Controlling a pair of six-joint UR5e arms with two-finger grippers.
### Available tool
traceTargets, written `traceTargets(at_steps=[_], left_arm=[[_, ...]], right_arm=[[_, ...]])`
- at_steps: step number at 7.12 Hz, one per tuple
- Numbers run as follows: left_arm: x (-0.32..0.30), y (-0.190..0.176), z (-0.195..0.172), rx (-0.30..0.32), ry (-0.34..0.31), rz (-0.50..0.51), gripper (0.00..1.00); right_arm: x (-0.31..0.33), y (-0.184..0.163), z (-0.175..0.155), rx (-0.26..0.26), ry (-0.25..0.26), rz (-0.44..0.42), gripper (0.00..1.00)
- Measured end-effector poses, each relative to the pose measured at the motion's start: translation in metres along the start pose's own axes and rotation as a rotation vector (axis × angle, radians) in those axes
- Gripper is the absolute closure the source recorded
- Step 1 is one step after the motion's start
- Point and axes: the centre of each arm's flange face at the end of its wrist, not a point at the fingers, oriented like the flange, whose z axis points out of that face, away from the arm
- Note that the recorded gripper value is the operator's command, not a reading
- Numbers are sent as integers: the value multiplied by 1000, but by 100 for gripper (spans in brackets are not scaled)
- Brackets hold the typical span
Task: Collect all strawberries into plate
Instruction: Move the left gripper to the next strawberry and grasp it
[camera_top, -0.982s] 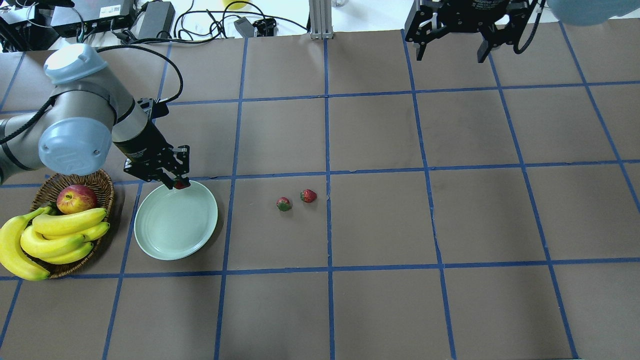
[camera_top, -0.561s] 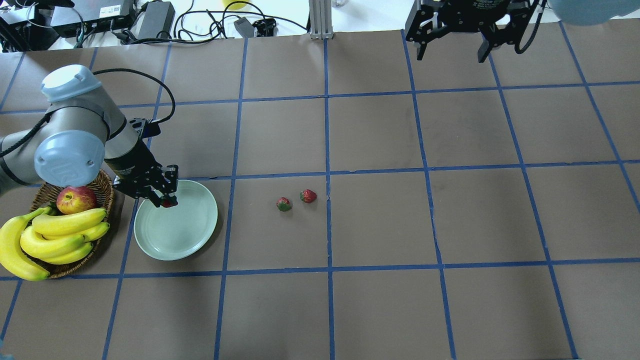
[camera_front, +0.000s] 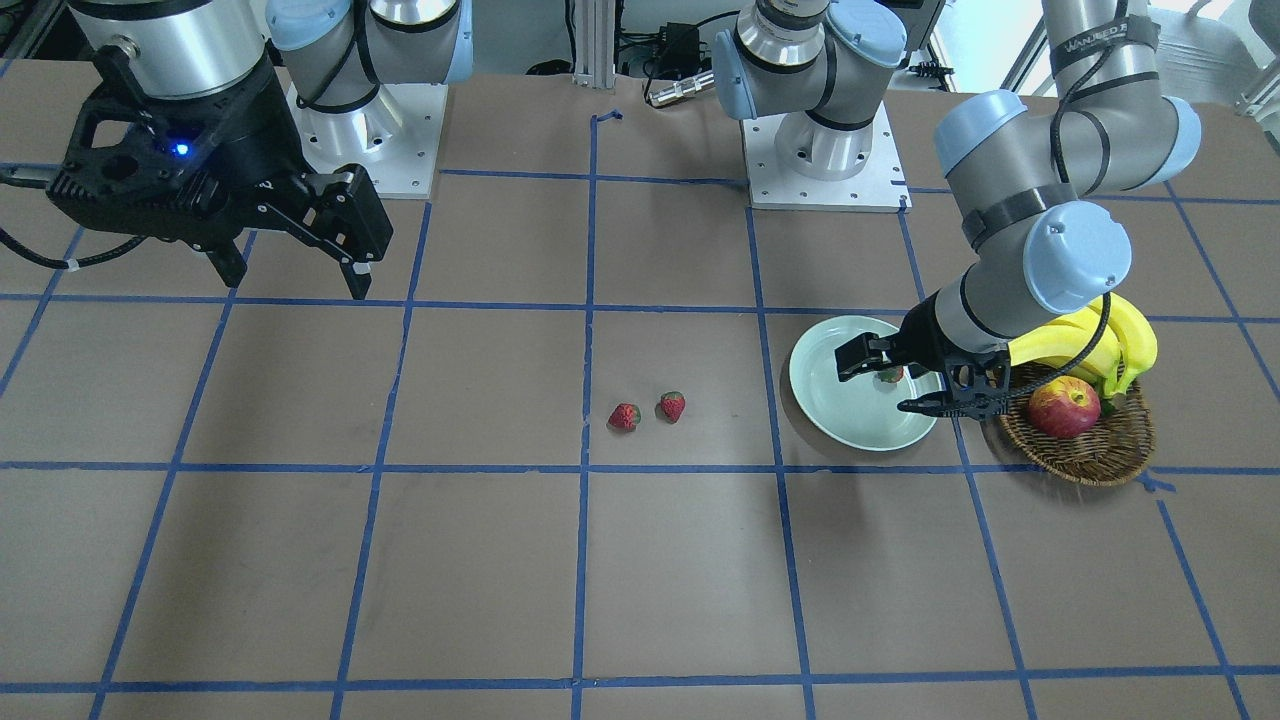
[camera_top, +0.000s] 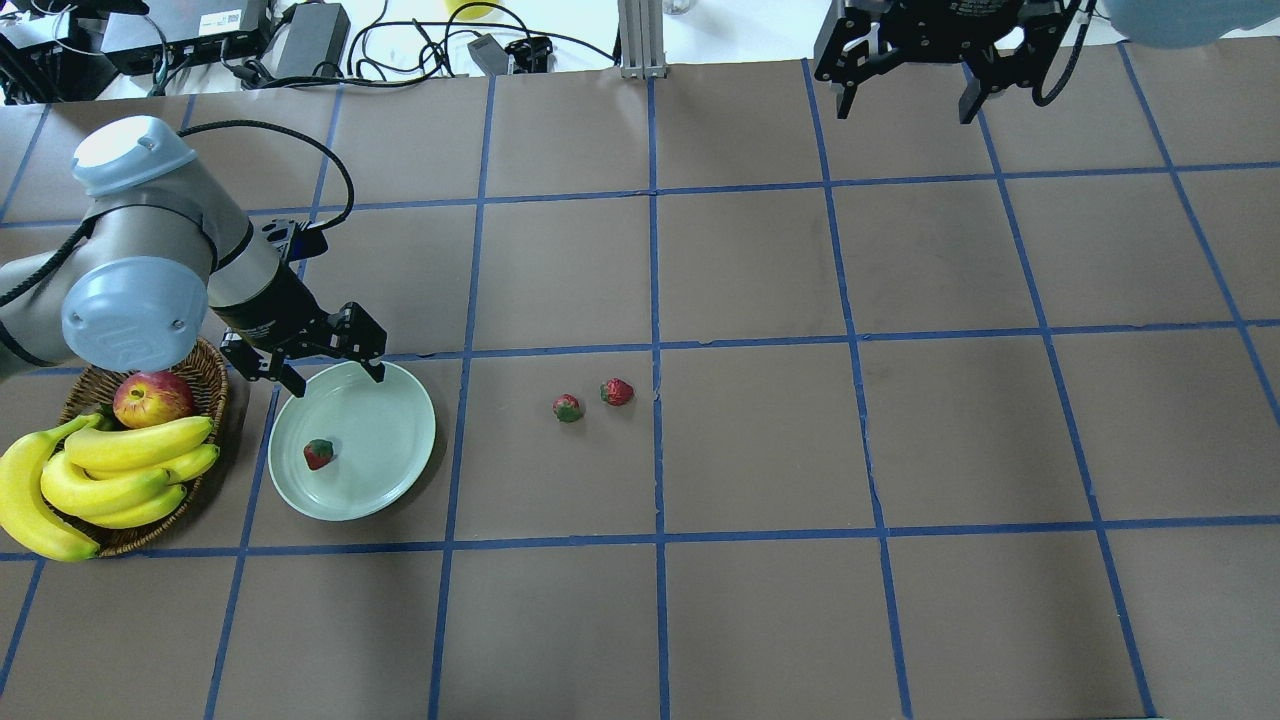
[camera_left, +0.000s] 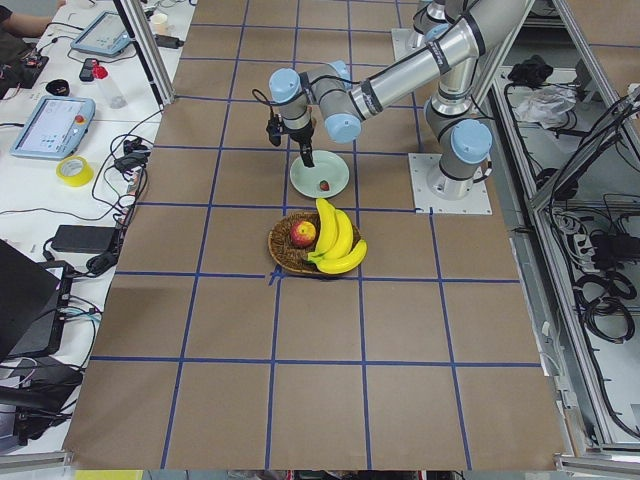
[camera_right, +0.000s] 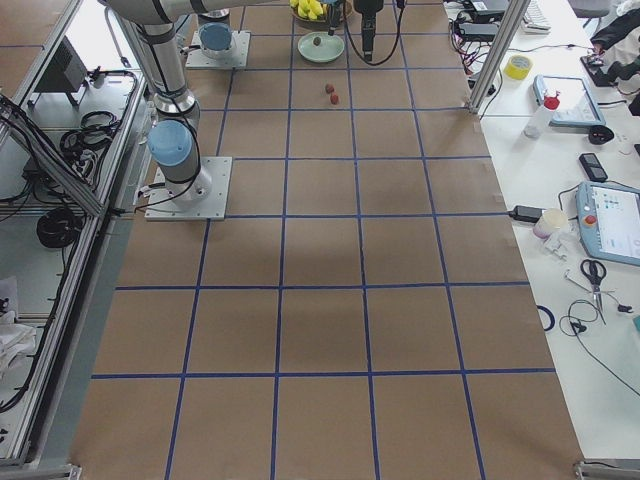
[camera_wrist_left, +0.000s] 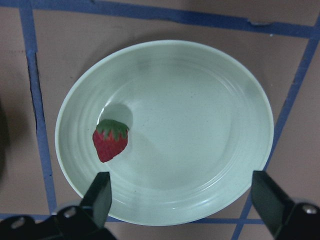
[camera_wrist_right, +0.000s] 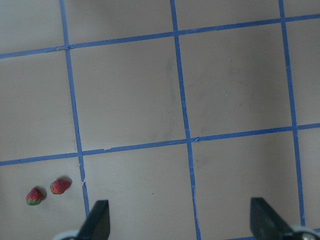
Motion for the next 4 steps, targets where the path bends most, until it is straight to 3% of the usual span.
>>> traceTargets(at_steps=[2,4], left_arm=[[57,9,1,15,13,-67,0],[126,18,9,85,4,-67,0]], right_arm=[[0,0,1,-1,-1,-3,0],[0,0,1,-1,-2,-5,0]])
